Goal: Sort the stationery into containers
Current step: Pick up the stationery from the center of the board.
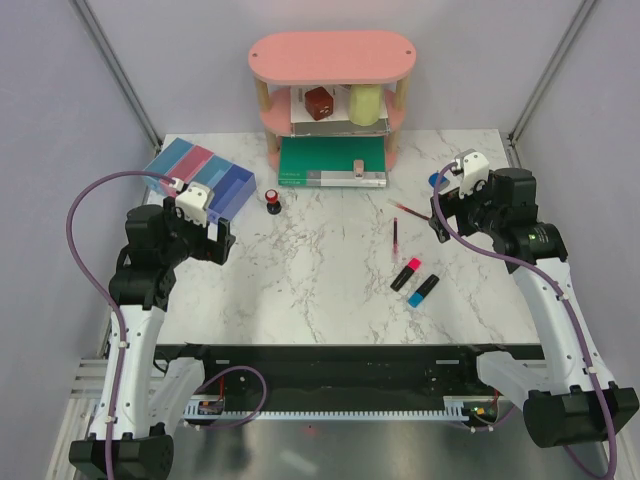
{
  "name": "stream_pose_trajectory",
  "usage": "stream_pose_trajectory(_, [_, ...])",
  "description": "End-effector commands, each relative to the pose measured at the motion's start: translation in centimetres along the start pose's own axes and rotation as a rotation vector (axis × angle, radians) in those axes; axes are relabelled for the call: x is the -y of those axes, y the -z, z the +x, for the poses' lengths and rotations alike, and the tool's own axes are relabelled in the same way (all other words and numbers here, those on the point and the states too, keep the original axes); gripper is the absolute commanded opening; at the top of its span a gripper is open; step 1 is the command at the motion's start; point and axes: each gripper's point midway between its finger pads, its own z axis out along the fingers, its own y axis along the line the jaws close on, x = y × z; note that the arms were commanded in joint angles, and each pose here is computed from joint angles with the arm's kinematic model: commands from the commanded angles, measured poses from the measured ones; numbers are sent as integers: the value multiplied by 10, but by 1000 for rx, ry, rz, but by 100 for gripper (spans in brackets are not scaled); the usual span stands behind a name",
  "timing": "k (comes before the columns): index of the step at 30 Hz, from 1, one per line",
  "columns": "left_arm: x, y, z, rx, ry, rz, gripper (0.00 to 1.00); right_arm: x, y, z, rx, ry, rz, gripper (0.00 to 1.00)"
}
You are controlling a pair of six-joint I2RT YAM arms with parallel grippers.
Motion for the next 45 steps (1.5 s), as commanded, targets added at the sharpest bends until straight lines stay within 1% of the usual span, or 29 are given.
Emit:
stream_pose_trajectory(1, [-2, 2, -7, 35, 19, -20, 100, 2, 7, -24, 71, 24, 2, 98])
stream_pose_trajectory(4, [-3, 2, -7, 36, 15, -22, 100, 0, 8, -26, 77, 37, -12, 98])
stream_pose_trajectory(8, [-4, 1, -7, 34, 10, -24, 100, -6, 13, -28, 110, 120, -44, 98])
stream_pose_trajectory(11, [-9, 0, -5, 19, 28, -54, 100, -7, 11, -24, 107, 116, -50, 98])
stream_pose_trajectory(13, [-12, -5, -3, -3, -20, -41, 100, -6, 6, -20, 87, 107, -50, 98])
stream_pose_trajectory(14, [-14, -5, -11, 4, -44, -41, 100, -4, 5, -18, 75, 104, -41, 98])
stream_pose_trajectory(15, [-19, -16, -6, -34, -54, -31, 100, -3, 0, -16, 55, 100, -45, 98])
stream_pose_trajectory(16, [-24, -22, -9, -41, -103, -30, 98, -1, -2, -14, 41, 102, -43, 98])
stream_pose_trajectory(17, [-30, -28, -16, -44, -124, -33, 97, 1, -5, -13, 28, 99, -37, 98])
stream_pose_trajectory(18, [-37, -43, -10, -84, -138, -26, 96, 3, -10, -12, 13, 94, -35, 98])
stream_pose_trajectory(19, [-41, -52, -18, -80, -150, -21, 95, 4, -12, -11, 6, 88, -35, 98])
stream_pose_trajectory(20, [-44, -60, -20, -89, -156, -10, 95, 5, -14, -12, 2, 83, -34, 97])
stream_pose_trajectory(21, [-47, -79, -9, -137, -154, 19, 94, 5, -19, -12, -6, 77, -43, 97])
stream_pose_trajectory(22, [-47, -88, -10, -145, -154, 37, 94, 4, -22, -11, -10, 76, -50, 96])
stream_pose_trajectory(23, [-54, -95, -22, -122, -163, 28, 94, 4, -24, -11, -11, 67, -52, 96])
stream_pose_trajectory(28, [-85, -151, -15, -188, -171, -11, 91, 7, -35, -14, -24, 55, -58, 95])
stream_pose_trajectory(30, [-100, -162, -17, -184, -186, -66, 91, 7, -36, -18, -21, 50, -59, 96])
stream_pose_trajectory(31, [-104, -172, -10, -203, -184, -73, 91, 6, -37, -19, -15, 48, -64, 96])
stream_pose_trajectory(34, [-119, -184, -8, -201, -215, -131, 91, 4, -39, -20, -8, 36, -76, 96])
stream_pose_trajectory(37, [-133, -197, 3, -221, -263, -174, 91, 2, -42, -16, -19, 21, -89, 96])
stream_pose_trajectory(39, [-139, -205, 13, -250, -304, -181, 91, 0, -43, -15, -20, 18, -98, 98])
stream_pose_trajectory(42, [-143, -218, 25, -272, -353, -172, 91, 0, -43, -17, -16, 17, -97, 98])
stream_pose_trajectory(44, [-146, -225, 27, -275, -366, -170, 91, 0, -42, -17, -14, 18, -96, 98])
stream_pose_trajectory(45, [-148, -231, 36, -300, -376, -168, 91, -1, -41, -18, -11, 20, -98, 98])
